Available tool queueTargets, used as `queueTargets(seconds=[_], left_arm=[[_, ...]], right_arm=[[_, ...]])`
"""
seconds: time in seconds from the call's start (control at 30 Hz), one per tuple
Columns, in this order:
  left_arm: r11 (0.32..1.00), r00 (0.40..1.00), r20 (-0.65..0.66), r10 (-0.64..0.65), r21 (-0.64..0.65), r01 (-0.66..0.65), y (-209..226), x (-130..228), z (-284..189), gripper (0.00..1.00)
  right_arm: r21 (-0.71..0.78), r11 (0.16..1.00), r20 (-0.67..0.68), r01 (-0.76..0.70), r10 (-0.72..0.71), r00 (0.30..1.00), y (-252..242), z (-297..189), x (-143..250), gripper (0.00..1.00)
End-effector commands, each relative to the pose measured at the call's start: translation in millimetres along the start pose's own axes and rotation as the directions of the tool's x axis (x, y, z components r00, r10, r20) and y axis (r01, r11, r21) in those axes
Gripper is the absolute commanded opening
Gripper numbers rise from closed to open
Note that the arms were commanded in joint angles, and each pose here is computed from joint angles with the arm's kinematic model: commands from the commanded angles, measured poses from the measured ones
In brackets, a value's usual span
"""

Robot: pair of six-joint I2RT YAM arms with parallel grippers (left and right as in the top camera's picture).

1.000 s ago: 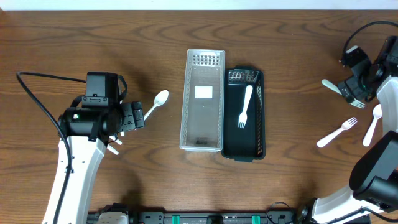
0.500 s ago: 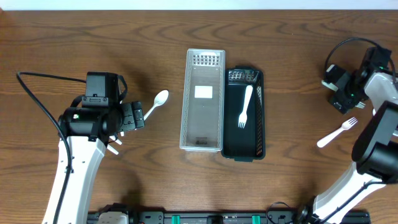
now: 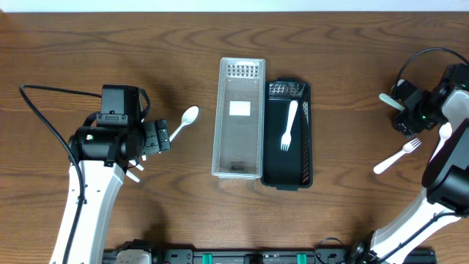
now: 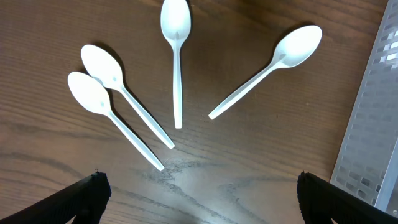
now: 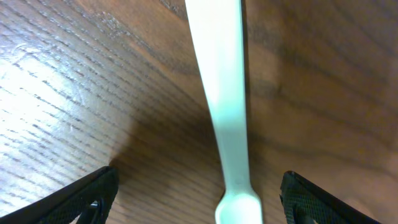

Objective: Pack container
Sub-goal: 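Move the right gripper back over the forks and grasp one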

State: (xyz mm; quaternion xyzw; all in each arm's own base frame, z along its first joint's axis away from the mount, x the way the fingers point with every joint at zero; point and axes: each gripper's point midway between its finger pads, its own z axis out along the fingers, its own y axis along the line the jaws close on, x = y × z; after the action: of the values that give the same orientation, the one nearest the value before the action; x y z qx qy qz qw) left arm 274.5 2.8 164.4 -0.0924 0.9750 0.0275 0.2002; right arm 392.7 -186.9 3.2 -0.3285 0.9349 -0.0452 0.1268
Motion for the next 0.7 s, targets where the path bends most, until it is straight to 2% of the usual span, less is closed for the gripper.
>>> queueTargets(seconds=[0.0, 0.2, 0.57, 0.67], left_arm=[[1.000, 1.000, 0.007, -0.009, 0.002, 0.009, -0.7, -2.9, -3.5, 0.98], [1.000, 1.000, 0.003, -0.008, 0.001, 0.008, -0.4, -1.8, -3.4, 0.98], [1.000, 1.000, 0.004, -0.008, 0.001, 0.008, -0.5, -2.0, -3.4, 0.98], [1.000, 1.000, 0.004, -0.008, 0.001, 0.008, -0.5, -2.0, -3.4, 0.98]], right_arm=[[-0.070, 0.997, 0.005, -0.037, 0.037, 0.999, 14.3, 15.6, 3.7, 0.88], [-0.107, 0.991, 0.022, -0.078, 0.081, 0.996, 21.9, 15.1, 0.6, 0.88], [-0.173, 0.981, 0.045, -0.086, 0.096, 0.994, 35.9, 12.9, -3.3, 0.82], [-0.190, 0.976, 0.048, -0.103, 0.114, 0.992, 39.5, 12.2, -4.1, 0.77]])
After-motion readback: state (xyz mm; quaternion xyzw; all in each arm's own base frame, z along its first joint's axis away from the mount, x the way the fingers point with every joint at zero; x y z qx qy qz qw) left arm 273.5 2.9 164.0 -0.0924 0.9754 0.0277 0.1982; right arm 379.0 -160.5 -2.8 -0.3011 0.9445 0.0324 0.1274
